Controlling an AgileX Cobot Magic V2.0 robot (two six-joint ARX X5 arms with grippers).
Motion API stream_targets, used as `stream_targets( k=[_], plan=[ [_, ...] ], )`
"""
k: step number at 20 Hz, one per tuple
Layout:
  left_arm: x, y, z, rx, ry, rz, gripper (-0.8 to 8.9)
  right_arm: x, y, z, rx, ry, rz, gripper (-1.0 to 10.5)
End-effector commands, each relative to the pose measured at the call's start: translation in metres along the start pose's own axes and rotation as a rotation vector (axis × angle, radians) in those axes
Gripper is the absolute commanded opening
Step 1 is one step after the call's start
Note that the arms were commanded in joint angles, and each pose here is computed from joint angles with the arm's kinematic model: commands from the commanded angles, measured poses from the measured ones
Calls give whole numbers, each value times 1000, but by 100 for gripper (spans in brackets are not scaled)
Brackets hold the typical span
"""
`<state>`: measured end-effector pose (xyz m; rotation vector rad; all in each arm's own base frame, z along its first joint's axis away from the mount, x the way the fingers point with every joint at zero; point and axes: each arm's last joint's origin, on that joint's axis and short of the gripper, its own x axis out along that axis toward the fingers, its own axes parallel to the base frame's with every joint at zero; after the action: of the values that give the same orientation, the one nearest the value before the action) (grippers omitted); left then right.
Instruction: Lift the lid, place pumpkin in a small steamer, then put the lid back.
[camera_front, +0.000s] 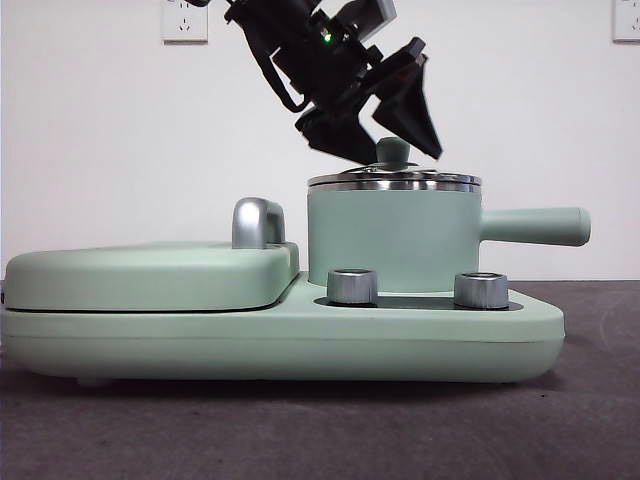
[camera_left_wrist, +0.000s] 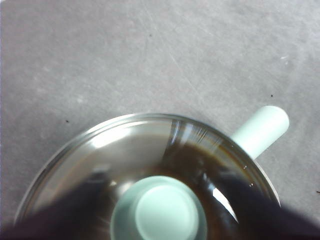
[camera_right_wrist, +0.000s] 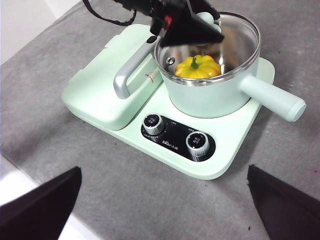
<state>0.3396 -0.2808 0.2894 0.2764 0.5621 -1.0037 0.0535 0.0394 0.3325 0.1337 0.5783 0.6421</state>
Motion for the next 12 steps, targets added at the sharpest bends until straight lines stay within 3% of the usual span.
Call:
stream_targets(
  k=[1, 7, 12],
  plan=[
    [3, 0, 2, -35, -3, -4, 516, -1, 1, 3, 5, -13, 9, 545],
    [-62, -5, 25, -39, -50, 26, 514, -1, 1, 3, 4, -12, 9, 546],
    [-141, -32, 31, -110, -2, 12, 497, -1, 1, 3, 4, -13, 10, 546]
  ],
)
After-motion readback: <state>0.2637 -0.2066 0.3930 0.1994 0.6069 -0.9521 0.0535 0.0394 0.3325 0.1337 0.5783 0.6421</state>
